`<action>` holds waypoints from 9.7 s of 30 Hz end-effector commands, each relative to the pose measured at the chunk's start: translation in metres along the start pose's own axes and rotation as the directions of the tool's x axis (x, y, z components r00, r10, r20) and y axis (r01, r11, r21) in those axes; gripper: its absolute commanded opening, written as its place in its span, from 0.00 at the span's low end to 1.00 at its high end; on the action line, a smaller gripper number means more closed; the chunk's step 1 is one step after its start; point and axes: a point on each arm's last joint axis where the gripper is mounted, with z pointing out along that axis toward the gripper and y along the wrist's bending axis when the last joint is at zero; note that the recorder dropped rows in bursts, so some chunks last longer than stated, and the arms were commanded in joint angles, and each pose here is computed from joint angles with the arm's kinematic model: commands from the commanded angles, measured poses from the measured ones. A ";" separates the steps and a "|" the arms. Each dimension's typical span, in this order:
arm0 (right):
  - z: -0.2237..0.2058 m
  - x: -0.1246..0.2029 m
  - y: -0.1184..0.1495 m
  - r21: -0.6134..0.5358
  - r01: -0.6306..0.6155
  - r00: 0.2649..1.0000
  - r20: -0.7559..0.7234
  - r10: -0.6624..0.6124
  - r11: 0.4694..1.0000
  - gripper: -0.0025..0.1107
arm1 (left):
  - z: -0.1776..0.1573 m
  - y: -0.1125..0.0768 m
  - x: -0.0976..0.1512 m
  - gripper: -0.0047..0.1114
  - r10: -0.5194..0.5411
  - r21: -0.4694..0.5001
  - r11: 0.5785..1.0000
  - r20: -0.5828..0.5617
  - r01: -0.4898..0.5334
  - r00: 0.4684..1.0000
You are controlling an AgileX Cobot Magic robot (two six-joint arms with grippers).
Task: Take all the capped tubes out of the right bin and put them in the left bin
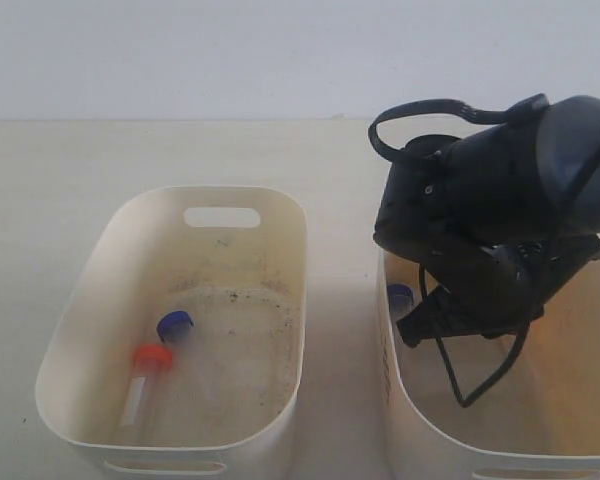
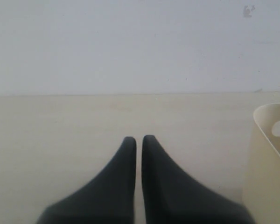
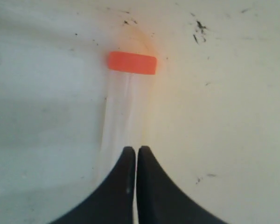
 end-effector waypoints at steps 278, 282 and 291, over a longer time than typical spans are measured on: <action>-0.161 0.001 0.041 -0.892 0.193 0.886 0.338 0.318 0.409 0.09 | 0.000 0.000 -0.001 0.08 -0.007 0.008 1.000 0.005 0.007 1.000; -0.163 -0.003 0.009 -0.893 0.162 0.875 0.327 0.357 0.419 0.02 | 0.000 0.000 -0.001 0.08 -0.007 0.008 1.000 0.005 0.007 1.000; -0.145 -0.003 -0.045 -0.842 0.092 0.883 0.315 0.347 0.532 0.02 | 0.000 0.000 -0.001 0.08 -0.007 0.008 1.000 0.005 0.007 1.000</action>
